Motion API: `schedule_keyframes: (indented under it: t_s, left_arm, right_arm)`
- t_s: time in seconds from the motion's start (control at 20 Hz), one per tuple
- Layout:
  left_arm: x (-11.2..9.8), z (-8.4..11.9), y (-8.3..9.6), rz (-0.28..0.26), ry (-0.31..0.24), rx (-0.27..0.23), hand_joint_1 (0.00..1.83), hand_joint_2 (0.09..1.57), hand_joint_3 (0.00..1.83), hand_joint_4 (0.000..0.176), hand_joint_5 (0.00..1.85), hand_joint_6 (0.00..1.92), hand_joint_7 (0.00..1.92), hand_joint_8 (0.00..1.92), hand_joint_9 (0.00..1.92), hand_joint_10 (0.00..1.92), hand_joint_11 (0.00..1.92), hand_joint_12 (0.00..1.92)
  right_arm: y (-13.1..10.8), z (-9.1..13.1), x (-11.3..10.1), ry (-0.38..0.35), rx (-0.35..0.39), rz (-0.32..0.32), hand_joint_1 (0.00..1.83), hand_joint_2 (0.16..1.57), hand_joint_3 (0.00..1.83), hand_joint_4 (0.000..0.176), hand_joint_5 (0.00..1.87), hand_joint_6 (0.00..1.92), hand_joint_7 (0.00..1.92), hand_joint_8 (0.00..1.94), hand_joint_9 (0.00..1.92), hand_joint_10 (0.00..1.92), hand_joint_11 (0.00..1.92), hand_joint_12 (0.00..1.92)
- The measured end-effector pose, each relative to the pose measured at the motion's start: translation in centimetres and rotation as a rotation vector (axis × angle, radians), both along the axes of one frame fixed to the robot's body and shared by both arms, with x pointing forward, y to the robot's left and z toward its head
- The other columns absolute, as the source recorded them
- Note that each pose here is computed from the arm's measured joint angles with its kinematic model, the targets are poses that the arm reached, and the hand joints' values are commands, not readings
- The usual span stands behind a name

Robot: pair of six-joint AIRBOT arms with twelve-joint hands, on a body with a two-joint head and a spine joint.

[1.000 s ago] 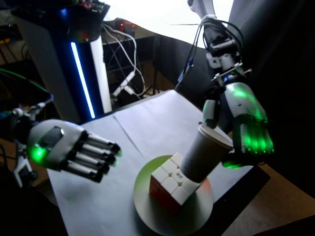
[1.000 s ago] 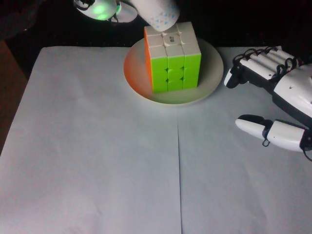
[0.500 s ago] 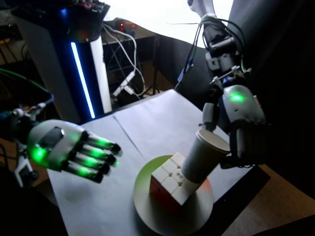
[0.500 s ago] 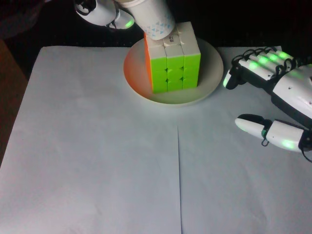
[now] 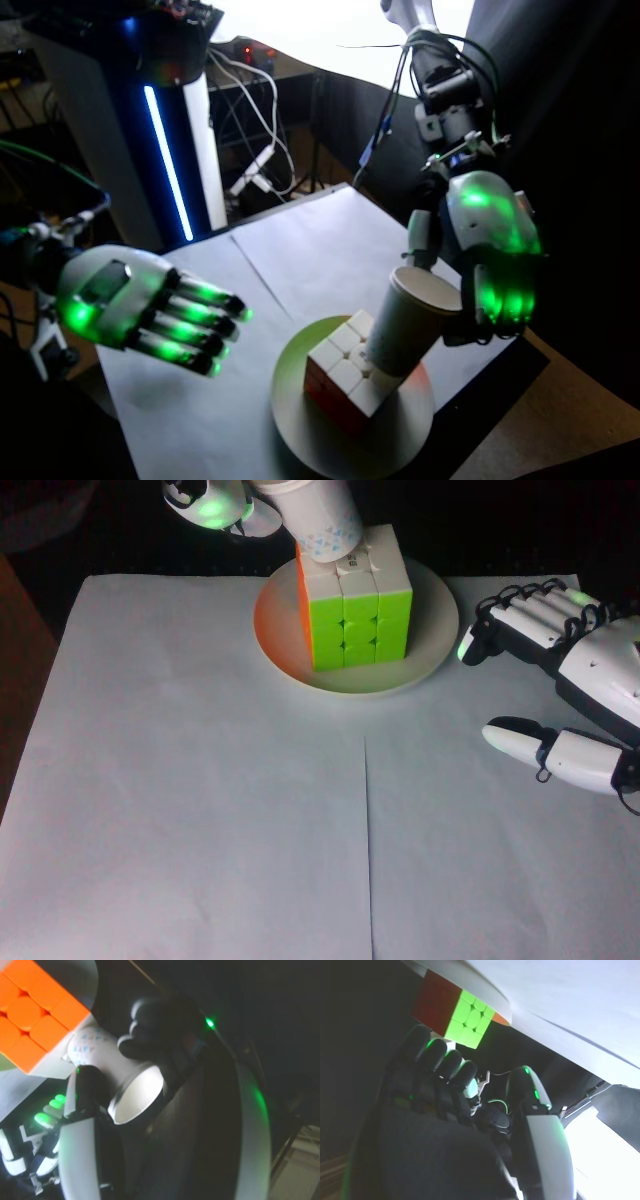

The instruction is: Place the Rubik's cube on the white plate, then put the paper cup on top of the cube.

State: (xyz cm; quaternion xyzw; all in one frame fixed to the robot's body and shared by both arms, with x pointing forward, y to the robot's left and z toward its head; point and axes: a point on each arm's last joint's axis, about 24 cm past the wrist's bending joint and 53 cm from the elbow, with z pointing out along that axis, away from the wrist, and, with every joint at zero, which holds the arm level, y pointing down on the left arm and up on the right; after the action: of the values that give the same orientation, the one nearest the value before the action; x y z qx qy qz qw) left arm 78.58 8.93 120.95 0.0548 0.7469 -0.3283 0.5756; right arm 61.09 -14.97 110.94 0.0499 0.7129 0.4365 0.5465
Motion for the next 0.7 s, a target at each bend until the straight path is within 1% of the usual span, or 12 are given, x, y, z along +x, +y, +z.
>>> schedule_keyframes:
  t_s: [0.05,0.1,0.15,0.2,0.3,0.35,0.4,0.45,0.5,0.6,0.65,0.7]
  left_arm:
    - [0.0,-0.02,0.01,0.0,0.0,0.001,0.98,1.29,0.0,0.0,0.23,1.23,0.35,0.8,0.23,1.15,0.03,1.82]
    - [0.0,-0.03,0.0,0.0,0.0,0.003,0.97,1.28,0.0,0.005,0.23,1.13,0.38,0.58,0.23,0.98,0.01,1.77]
    - [0.01,-0.06,0.02,0.001,0.001,0.005,0.96,1.28,0.0,0.01,0.22,1.1,0.41,0.46,0.25,0.91,0.01,1.75]
    - [0.01,0.01,0.0,0.0,-0.004,0.01,0.95,1.28,0.0,0.019,0.22,1.05,0.44,0.32,0.26,0.8,0.0,1.69]
    - [-0.03,-0.01,-0.07,-0.003,-0.005,0.013,0.95,1.28,0.0,0.023,0.19,1.02,0.43,0.33,0.21,0.93,0.0,1.73]
    - [-0.13,-0.08,-0.21,-0.005,-0.004,0.016,0.94,1.28,0.0,0.019,0.19,0.99,0.42,0.35,0.21,0.98,0.0,1.76]
    - [-0.19,-0.12,-0.35,-0.008,-0.003,0.017,0.94,1.27,0.0,0.027,0.19,0.97,0.4,0.43,0.22,1.04,0.02,1.79]
    - [-0.2,-0.15,-0.41,-0.008,-0.002,0.017,0.94,1.26,0.0,0.023,0.19,0.95,0.39,0.49,0.22,1.07,0.02,1.8]
    - [-0.2,-0.14,-0.42,-0.008,-0.002,0.016,0.95,1.25,0.0,0.026,0.2,0.93,0.37,0.56,0.23,1.09,0.02,1.83]
    - [-0.2,-0.15,-0.41,-0.008,-0.002,0.017,0.94,1.23,0.0,0.025,0.21,0.83,0.37,0.71,0.27,1.15,0.07,1.82]
    - [-0.19,-0.16,-0.41,-0.008,-0.002,0.017,0.94,1.23,0.0,0.023,0.21,0.81,0.35,0.65,0.26,1.08,0.04,1.8]
    - [-0.2,-0.15,-0.41,-0.008,-0.002,0.017,0.94,1.22,0.0,0.006,0.22,0.75,0.34,0.78,0.28,1.24,0.13,1.88]
  right_arm:
    - [-0.01,-0.01,0.01,0.001,0.0,-0.001,0.74,1.31,0.0,0.0,0.0,1.26,0.0,1.38,0.02,1.47,0.0,1.57]
    - [-0.01,0.0,0.01,0.0,0.0,-0.001,0.76,1.31,0.0,0.0,0.0,1.28,0.0,1.39,0.01,1.49,0.0,1.59]
    - [-0.01,0.0,0.01,0.0,0.0,-0.001,0.75,1.31,0.0,0.0,0.0,1.27,0.0,1.38,0.0,1.49,0.0,1.59]
    - [0.0,-0.01,0.01,0.001,0.001,-0.001,0.76,1.3,0.0,0.0,0.0,1.28,0.0,1.39,0.0,1.47,0.0,1.48]
    - [0.0,-0.1,0.0,0.003,0.001,-0.001,0.77,1.31,0.0,0.0,0.0,1.31,0.0,1.36,0.01,1.49,0.0,1.7]
    - [-0.01,-0.12,0.01,0.004,0.001,-0.002,0.78,1.31,0.0,0.0,0.0,1.32,0.0,1.35,0.0,1.51,0.0,1.76]
    - [-0.02,-0.14,0.04,0.003,0.001,-0.003,0.77,1.3,0.0,0.0,0.0,1.32,0.0,1.37,0.01,1.5,0.0,1.74]
    - [-0.02,-0.12,0.04,0.002,0.001,-0.002,0.77,1.3,0.0,0.003,0.0,1.33,0.0,1.35,0.01,1.46,0.0,1.62]
    - [-0.02,-0.13,0.04,0.003,0.001,-0.003,0.77,1.3,0.0,0.003,0.0,1.32,0.0,1.37,0.01,1.47,0.0,1.61]
    - [-0.1,-0.13,0.1,0.004,0.002,-0.006,0.8,1.3,0.0,0.0,0.0,1.29,0.0,1.39,0.0,1.46,0.0,1.4]
    - [-0.1,-0.13,0.1,0.004,0.002,-0.006,0.81,1.3,0.0,0.001,0.0,1.3,0.0,1.41,0.0,1.42,0.0,1.26]
    - [-0.1,-0.13,0.1,0.004,0.002,-0.006,0.79,1.3,0.0,0.0,0.0,1.29,0.01,1.43,0.0,1.39,0.0,1.21]
